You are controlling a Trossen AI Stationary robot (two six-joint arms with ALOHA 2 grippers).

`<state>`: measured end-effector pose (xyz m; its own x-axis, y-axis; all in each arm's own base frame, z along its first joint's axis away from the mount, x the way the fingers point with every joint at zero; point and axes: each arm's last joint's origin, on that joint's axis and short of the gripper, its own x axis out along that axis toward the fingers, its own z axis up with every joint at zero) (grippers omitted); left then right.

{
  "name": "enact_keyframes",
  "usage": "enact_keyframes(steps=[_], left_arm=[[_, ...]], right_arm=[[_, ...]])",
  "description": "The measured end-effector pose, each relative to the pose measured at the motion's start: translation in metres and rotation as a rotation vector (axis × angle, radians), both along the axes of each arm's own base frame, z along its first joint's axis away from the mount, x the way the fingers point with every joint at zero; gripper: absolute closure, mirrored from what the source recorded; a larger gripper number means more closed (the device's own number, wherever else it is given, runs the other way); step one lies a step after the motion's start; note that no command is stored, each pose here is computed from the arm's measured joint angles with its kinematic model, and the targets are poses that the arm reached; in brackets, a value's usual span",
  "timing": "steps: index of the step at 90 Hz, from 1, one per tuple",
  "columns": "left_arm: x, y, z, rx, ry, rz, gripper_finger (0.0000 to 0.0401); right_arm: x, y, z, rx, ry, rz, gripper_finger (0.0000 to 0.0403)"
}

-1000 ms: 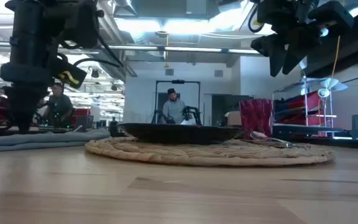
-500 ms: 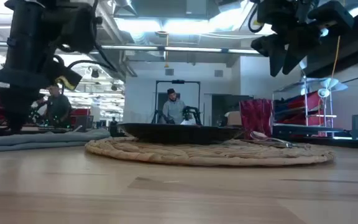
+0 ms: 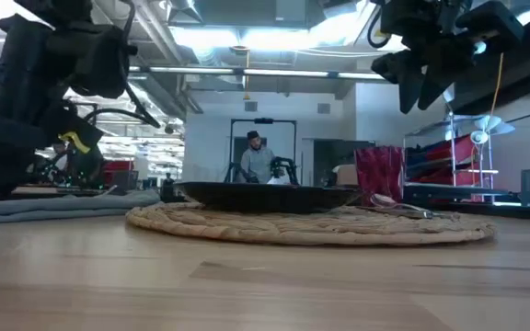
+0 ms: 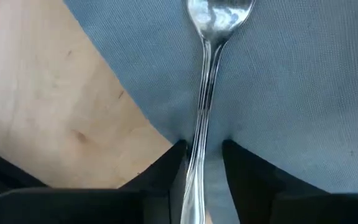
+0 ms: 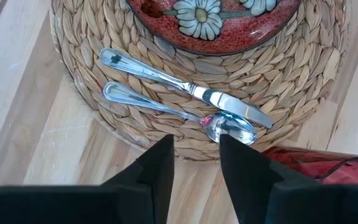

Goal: Set table place
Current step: Adjust the silver spoon on the gray table napkin

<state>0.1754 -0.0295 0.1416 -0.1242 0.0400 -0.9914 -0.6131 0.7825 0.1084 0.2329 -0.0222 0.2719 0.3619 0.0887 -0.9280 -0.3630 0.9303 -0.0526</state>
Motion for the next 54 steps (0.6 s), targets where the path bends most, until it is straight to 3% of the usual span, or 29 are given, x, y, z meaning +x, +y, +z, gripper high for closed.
enact_keyframes(steps=[30,54], left_arm=[[0.0066,-0.0015,0.0094,-0.018,-0.01,-0.002,0.0393],[0.0053,-0.002,0.0101,-0.037,0.009,-0.014,0.0401]], right_arm=[[0.0,0.0001,0.0,0.0,0.0,0.0,0.0288],[0.0,0.0,0.0,0.0,0.0,0.0,0.0288]])
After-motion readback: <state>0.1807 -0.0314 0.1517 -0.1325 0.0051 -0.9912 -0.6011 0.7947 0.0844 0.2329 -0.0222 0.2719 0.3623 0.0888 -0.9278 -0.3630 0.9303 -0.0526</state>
